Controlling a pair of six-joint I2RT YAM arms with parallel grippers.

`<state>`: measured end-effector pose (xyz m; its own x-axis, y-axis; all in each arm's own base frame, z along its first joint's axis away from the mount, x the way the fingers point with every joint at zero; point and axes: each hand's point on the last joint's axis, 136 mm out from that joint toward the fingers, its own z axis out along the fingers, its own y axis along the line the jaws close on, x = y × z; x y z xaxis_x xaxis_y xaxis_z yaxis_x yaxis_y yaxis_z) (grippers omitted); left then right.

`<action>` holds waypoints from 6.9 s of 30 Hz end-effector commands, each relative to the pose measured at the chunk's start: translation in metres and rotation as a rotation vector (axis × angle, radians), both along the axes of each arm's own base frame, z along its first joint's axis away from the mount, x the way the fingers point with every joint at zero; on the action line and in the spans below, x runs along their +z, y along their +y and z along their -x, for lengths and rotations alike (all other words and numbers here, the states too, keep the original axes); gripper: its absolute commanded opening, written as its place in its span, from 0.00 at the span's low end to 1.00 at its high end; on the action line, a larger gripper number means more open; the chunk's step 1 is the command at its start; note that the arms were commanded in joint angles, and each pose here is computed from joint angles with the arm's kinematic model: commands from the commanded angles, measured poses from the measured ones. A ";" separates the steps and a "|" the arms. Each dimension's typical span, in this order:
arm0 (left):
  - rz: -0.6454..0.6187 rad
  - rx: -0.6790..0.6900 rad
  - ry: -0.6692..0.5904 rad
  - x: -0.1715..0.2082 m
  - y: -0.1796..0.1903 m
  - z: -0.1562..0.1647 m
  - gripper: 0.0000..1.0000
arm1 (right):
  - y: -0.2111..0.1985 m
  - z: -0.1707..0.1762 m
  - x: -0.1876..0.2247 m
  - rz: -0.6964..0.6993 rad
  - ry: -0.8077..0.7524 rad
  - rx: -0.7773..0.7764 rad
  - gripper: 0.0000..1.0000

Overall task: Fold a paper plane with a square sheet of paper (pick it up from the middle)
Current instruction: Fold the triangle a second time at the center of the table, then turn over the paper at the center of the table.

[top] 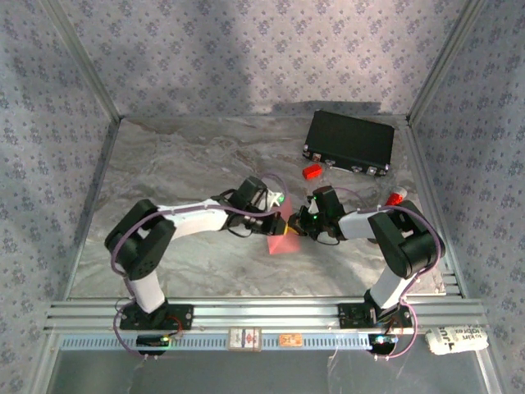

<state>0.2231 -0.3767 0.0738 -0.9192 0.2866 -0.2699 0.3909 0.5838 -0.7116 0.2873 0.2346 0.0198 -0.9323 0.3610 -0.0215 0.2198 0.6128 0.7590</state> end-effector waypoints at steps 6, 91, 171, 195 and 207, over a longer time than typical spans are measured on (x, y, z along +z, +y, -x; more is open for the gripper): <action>0.001 -0.034 0.114 -0.028 -0.007 0.010 0.06 | -0.012 0.013 -0.021 0.070 0.065 -0.030 0.04; -0.119 0.080 0.199 -0.079 0.055 0.023 0.00 | 0.000 -0.012 0.017 -0.005 -0.061 0.055 0.06; -0.019 0.105 0.070 -0.018 0.026 -0.035 0.07 | -0.033 0.026 0.029 0.095 -0.042 -0.023 0.18; -0.131 0.070 0.132 -0.066 0.043 -0.021 0.01 | -0.017 0.062 0.008 0.158 0.039 -0.008 0.46; -0.137 0.068 0.137 -0.069 0.045 -0.019 0.01 | 0.004 0.038 0.016 0.092 -0.008 0.010 0.47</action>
<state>0.2552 -0.3425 0.0204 -0.9629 0.2255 -0.1485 0.2640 0.6712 -0.6927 0.2412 0.2322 0.0319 -0.9359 0.3481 -0.0542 0.2192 0.6960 0.6838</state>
